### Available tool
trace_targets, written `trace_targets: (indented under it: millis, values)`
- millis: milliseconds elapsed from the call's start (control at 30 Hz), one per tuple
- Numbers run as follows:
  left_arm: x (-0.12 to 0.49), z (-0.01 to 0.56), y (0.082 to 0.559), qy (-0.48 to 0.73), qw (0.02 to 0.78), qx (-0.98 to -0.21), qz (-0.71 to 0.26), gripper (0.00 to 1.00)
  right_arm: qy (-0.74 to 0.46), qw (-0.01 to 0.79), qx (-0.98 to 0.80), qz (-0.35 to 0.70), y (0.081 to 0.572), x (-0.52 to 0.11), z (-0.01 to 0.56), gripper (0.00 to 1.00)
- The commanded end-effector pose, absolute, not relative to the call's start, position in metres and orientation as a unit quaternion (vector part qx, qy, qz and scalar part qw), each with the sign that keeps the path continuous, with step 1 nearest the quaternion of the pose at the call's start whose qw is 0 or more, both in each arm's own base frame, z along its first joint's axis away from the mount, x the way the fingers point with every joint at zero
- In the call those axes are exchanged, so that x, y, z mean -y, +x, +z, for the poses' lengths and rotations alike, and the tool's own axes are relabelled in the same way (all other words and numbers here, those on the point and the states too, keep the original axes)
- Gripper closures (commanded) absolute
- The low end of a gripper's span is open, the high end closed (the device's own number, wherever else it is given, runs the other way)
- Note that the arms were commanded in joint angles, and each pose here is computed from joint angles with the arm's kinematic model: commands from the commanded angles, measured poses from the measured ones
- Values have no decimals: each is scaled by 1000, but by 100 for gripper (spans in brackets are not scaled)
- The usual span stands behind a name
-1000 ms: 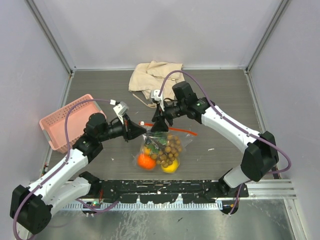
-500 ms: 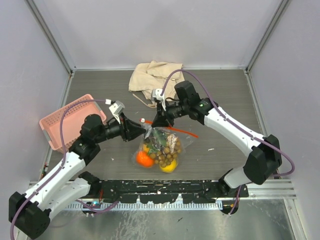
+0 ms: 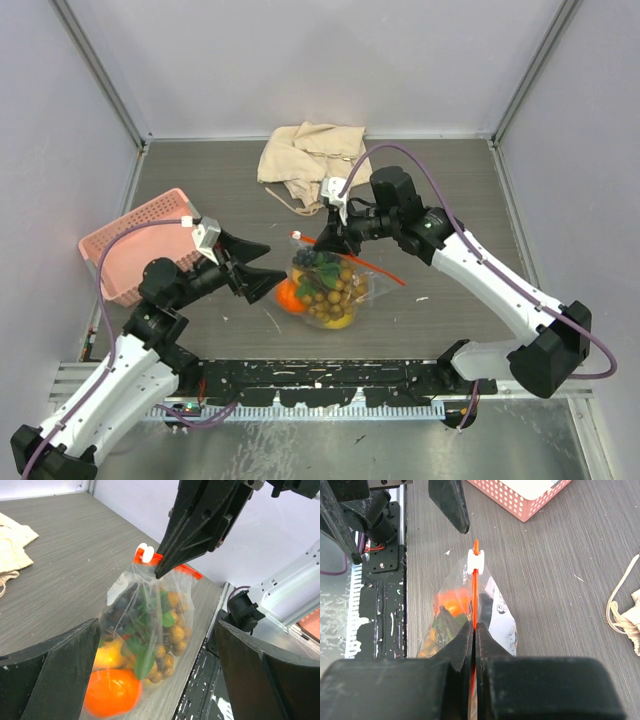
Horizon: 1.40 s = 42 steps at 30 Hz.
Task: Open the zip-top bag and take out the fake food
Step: Pick up the zipper food storage bag at the center of the board.
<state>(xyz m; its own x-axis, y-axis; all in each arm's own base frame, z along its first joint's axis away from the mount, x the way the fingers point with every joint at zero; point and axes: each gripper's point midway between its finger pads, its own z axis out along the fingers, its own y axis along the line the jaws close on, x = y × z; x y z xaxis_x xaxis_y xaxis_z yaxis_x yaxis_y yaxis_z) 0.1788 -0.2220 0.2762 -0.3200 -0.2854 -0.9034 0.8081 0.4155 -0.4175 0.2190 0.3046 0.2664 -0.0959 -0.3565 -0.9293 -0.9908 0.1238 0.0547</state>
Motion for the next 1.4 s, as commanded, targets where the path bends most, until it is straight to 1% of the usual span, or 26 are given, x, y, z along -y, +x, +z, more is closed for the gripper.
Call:
trace_targets:
  millis: [0, 67, 167, 233, 367, 500, 767, 900, 1067, 1133, 1167, 1233, 1367]
  values:
    - [227, 302, 168, 243, 565, -597, -516, 2, -539, 464, -591, 382, 225, -307, 305, 99]
    - [227, 301, 172, 250, 579, -587, -508, 2, -549, 457, -590, 375, 228, -308, 307, 99]
    - [228, 307, 179, 269, 624, -542, -494, 2, -563, 450, -589, 367, 231, -309, 311, 99]
    - [231, 304, 184, 284, 637, -527, -486, 2, -571, 449, -580, 368, 231, -310, 313, 99]
    - [244, 295, 195, 311, 625, -527, -486, 2, -582, 441, -564, 386, 225, -314, 311, 99]
    - [250, 292, 194, 333, 617, -521, -487, 1, -584, 441, -560, 390, 224, -316, 306, 99]
    - [249, 286, 195, 334, 613, -528, -484, 2, -584, 448, -537, 413, 209, -315, 314, 99]
    - [248, 286, 196, 329, 616, -530, -482, 1, -583, 447, -531, 422, 205, -315, 312, 99]
    - [250, 278, 206, 323, 614, -542, -474, 6, -582, 443, -532, 427, 206, -317, 307, 99]
    - [254, 276, 211, 321, 608, -546, -478, 11, -582, 442, -532, 428, 206, -318, 306, 99]
    - [256, 275, 213, 321, 604, -548, -481, 17, -582, 439, -532, 430, 206, -318, 305, 99]
    - [260, 275, 217, 319, 596, -552, -488, 23, -581, 436, -534, 432, 208, -320, 302, 99]
    - [266, 277, 221, 319, 591, -547, -500, 32, -581, 431, -537, 434, 211, -323, 297, 99]
